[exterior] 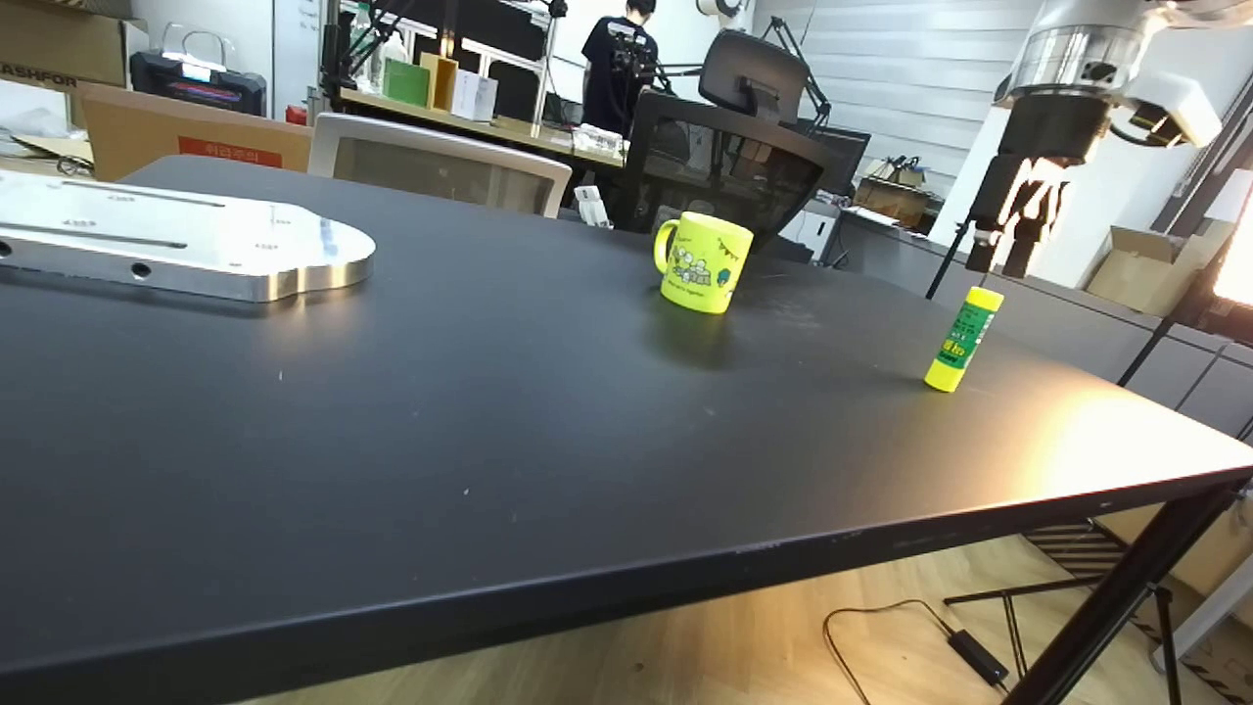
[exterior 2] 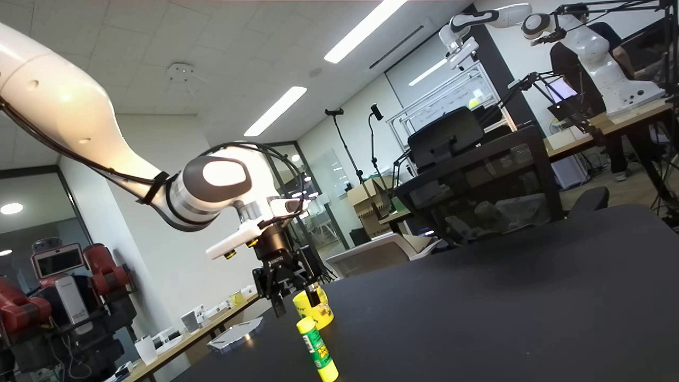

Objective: Remove the glue stick from the mug

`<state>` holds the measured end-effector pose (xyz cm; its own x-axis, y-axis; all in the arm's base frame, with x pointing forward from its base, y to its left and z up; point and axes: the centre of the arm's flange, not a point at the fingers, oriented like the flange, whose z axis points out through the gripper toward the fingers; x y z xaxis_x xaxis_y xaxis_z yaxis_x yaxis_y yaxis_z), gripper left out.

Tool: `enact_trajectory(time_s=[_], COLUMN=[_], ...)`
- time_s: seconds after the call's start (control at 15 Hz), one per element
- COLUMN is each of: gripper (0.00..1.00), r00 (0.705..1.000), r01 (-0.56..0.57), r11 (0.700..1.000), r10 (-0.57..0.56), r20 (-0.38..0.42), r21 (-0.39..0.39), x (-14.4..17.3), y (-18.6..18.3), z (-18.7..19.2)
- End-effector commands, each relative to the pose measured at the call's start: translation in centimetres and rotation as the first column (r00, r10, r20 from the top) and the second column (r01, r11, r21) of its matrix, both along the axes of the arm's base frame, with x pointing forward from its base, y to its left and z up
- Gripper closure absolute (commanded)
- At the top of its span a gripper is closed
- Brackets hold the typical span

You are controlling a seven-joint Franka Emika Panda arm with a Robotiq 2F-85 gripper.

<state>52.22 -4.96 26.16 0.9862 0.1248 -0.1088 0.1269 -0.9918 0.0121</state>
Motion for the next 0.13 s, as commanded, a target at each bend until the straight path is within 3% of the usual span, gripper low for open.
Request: enact_trajectory(time_s=[0.0, 0.07], gripper=[0.0, 0.0], r00=[1.0, 1.0], r01=[-0.001, -0.001], r11=[1.0, 1.0], r10=[0.001, 0.001], r20=[0.003, 0.006], r21=[0.0, 0.0], x=[-0.17, -0.35], y=[0.04, 0.07], z=[0.46, 0.83])
